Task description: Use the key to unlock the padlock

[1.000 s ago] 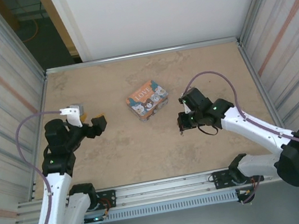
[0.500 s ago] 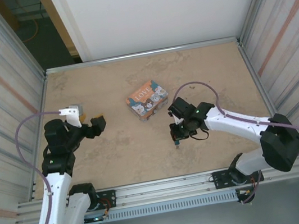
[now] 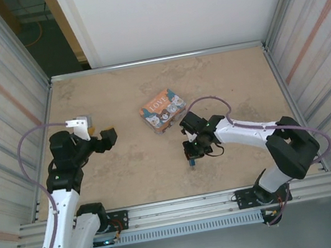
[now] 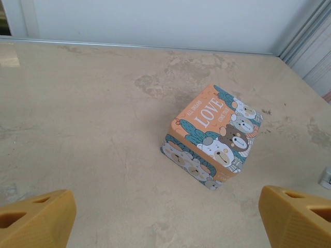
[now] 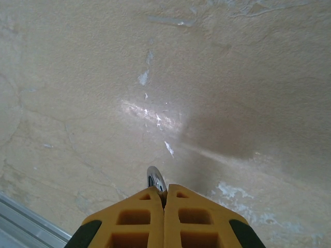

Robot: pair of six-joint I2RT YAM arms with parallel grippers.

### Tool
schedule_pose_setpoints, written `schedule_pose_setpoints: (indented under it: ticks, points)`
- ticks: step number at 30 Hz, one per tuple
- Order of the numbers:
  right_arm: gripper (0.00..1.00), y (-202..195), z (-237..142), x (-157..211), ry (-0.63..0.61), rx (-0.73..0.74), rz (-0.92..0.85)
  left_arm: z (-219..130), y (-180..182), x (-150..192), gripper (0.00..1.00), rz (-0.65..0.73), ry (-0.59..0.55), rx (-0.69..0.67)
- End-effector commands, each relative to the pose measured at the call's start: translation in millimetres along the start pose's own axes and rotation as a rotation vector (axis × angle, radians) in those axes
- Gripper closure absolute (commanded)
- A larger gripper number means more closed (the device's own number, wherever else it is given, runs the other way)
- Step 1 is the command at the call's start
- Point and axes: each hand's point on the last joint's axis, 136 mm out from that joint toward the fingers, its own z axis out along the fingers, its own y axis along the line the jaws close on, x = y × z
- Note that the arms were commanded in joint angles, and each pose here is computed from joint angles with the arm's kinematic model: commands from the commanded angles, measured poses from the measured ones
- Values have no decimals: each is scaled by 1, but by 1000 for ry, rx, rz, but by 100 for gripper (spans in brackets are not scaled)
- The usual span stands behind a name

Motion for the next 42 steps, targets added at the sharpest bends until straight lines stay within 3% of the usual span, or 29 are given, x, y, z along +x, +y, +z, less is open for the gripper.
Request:
schedule_pose_setpoints:
  ticks: [1,34,42]
  points:
    - [100,10,4,-2,18,-29,15,0,1,-1,8,-1,1,2]
    - [100,2,27,-9,48,-22,48,3,5,3,8,-17,22,-5]
    - [90,2,21,-10,36,-20,46,3,4,2,8,-16,19,-4]
